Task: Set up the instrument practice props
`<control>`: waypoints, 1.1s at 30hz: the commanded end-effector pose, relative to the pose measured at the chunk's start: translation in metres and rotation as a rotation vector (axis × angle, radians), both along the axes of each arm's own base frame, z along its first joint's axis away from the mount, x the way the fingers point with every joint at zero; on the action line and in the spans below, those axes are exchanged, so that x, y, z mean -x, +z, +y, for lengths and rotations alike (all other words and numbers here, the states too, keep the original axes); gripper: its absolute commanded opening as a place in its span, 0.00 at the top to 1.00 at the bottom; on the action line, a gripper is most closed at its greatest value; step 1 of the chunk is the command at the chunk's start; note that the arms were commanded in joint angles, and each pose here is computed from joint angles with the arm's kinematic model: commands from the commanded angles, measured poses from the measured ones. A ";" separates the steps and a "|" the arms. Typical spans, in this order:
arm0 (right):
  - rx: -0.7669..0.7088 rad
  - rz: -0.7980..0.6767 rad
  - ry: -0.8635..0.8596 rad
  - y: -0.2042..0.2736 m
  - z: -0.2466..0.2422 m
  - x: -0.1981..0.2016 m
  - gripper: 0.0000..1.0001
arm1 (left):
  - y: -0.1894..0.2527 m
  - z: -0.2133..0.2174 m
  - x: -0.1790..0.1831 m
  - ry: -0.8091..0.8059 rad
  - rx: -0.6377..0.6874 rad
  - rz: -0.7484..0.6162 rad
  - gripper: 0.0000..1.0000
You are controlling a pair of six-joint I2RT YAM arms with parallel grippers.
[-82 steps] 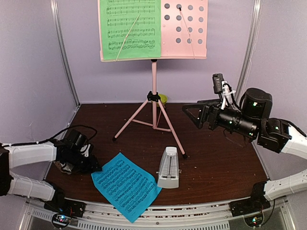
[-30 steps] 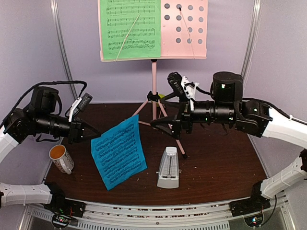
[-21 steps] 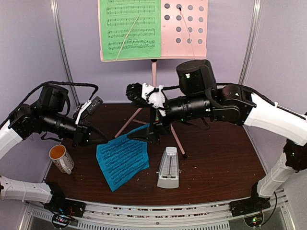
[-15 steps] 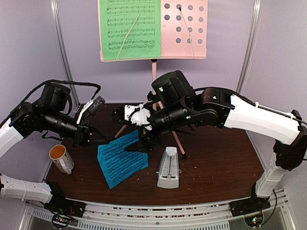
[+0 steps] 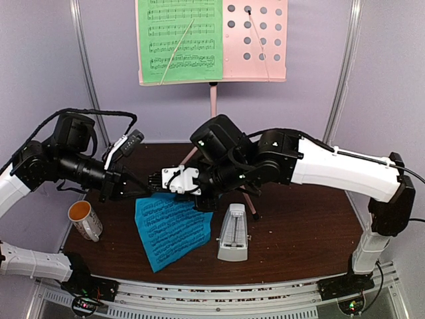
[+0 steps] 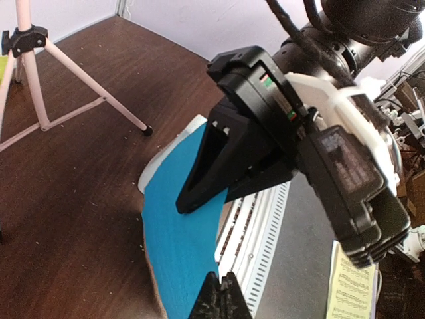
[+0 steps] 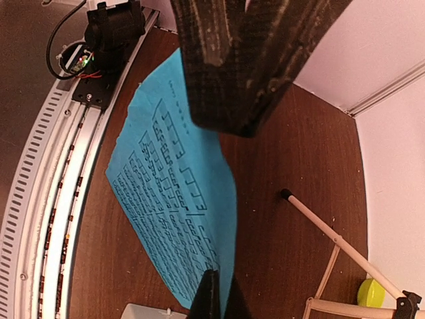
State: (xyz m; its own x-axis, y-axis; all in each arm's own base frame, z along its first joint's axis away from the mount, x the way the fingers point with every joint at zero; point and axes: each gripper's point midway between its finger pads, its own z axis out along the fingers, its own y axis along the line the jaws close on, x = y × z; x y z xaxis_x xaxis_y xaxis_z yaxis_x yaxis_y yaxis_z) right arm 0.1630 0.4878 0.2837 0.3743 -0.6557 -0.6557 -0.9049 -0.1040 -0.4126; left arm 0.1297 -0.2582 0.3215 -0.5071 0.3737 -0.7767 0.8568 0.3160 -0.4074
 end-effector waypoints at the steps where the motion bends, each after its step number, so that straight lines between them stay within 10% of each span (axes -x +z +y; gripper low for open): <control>1: -0.114 0.044 -0.032 0.044 -0.017 0.010 1.00 | 0.039 0.008 -0.023 0.147 0.074 -0.135 0.84; 5: -0.255 0.189 -0.020 0.084 -0.036 0.026 1.00 | 0.073 0.024 -0.035 0.276 0.159 -0.202 0.31; 10: -0.377 0.349 -0.030 0.123 -0.063 0.042 1.00 | 0.082 0.042 -0.045 0.390 0.173 -0.240 0.03; 33: -0.555 0.693 -0.004 0.192 -0.128 0.082 1.00 | 0.038 0.019 -0.011 0.184 0.288 -0.122 0.11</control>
State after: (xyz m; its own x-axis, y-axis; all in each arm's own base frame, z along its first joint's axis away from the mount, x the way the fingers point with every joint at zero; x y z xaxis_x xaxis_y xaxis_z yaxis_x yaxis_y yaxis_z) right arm 0.0897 0.3750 0.4457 -0.2205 -0.2346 -0.9468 -0.9732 -0.0123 0.2297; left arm 0.1483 -0.2360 0.3442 -0.4828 0.0871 -0.8714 0.8085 0.4266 -0.4054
